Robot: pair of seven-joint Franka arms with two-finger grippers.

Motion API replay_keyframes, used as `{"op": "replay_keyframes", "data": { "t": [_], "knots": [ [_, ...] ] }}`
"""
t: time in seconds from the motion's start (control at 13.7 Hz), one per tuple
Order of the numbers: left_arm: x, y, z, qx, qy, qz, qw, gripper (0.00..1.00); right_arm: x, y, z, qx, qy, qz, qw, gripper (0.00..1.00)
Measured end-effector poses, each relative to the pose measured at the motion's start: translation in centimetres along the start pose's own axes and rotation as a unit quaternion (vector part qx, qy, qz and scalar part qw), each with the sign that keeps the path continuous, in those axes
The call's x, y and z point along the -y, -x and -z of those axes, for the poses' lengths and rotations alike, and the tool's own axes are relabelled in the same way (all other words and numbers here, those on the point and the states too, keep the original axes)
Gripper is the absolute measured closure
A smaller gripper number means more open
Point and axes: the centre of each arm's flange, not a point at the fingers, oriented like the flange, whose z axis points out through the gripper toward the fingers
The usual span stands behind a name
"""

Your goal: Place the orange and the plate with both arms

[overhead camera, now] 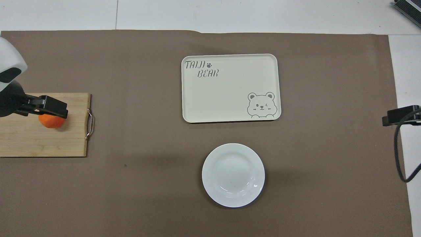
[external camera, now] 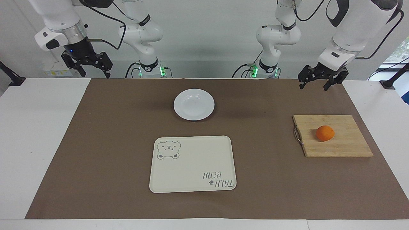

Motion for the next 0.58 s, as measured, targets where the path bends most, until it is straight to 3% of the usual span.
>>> {"op": "replay_keyframes", "data": {
  "t": [0.58],
  "knots": [
    [0.86, 0.01, -0.02, 0.0, 0.002, 0.007, 1.0, 0.0, 0.34, -0.05, -0.07, 0.001, 0.011, 0.006, 1.0, 0.0]
  ]
}}
